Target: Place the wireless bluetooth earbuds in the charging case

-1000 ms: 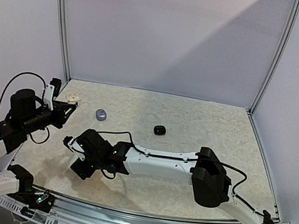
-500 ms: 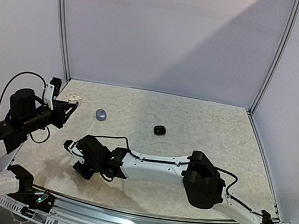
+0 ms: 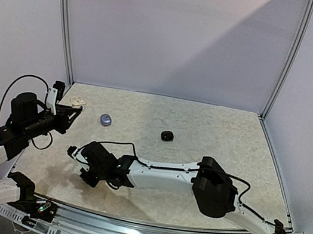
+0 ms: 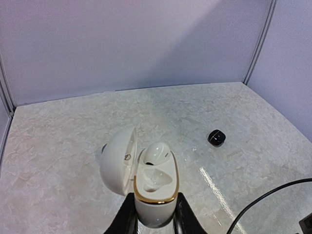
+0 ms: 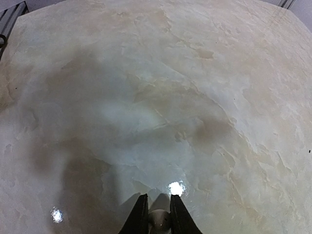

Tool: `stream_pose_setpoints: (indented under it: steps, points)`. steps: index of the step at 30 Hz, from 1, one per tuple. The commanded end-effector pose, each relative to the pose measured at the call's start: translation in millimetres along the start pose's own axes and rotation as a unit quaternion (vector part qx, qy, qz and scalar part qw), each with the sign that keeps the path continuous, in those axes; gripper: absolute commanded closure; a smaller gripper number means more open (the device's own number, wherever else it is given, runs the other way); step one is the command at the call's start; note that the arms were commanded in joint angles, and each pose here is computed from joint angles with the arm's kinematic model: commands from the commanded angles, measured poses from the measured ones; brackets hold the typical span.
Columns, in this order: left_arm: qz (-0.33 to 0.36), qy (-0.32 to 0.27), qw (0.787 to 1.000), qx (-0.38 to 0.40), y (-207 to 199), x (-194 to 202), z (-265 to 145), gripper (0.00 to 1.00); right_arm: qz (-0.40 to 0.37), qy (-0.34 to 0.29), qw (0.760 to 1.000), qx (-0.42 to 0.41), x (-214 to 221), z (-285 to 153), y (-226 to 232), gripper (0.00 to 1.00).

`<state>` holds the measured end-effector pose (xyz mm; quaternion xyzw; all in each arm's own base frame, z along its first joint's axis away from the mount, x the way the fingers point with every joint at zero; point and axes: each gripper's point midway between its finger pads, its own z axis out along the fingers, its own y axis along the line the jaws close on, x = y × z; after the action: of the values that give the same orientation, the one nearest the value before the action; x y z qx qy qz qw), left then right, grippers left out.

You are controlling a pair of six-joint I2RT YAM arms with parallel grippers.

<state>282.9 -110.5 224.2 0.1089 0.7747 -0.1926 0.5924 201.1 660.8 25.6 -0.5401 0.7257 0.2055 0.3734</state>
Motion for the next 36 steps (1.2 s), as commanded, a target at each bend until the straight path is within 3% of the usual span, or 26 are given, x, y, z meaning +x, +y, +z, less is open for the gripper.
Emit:
stream_pose_setpoints:
  steps: [1,8,16,24,30,33,36]
  points:
    - [0.005,-0.004,1.0,0.003,1.1,0.3,1.2,1.0,-0.01,0.075,0.997,0.01,43.8,-8.4,-6.3,0.85]
    - [0.008,-0.004,1.0,0.013,-2.3,-0.6,0.8,1.0,0.015,0.139,0.99,0.034,90.9,-45.4,-16.5,0.87]
    - [0.015,-0.01,0.999,0.047,-14.3,-3.1,0.5,1.0,0.069,0.217,0.972,0.052,159.5,-120.2,-24.3,0.88]
    - [0.017,-0.012,0.998,0.06,-18.2,-2.7,1.4,1.0,0.068,0.288,0.954,0.052,211.5,-182.3,-22.3,0.81]
    - [0.016,-0.011,0.998,0.065,-19.7,-2.0,1.4,1.0,0.034,0.278,0.958,0.064,178.0,-186.2,-30.9,0.7]
    - [0.016,-0.012,0.998,0.065,-19.9,-2.2,1.2,1.0,0.031,0.263,0.961,0.08,144.8,-188.1,-41.9,0.53]
    - [0.018,-0.015,0.997,0.067,-20.8,-3.1,0.7,1.0,0.082,0.255,0.958,0.102,104.5,-195.9,-60.6,0.39]
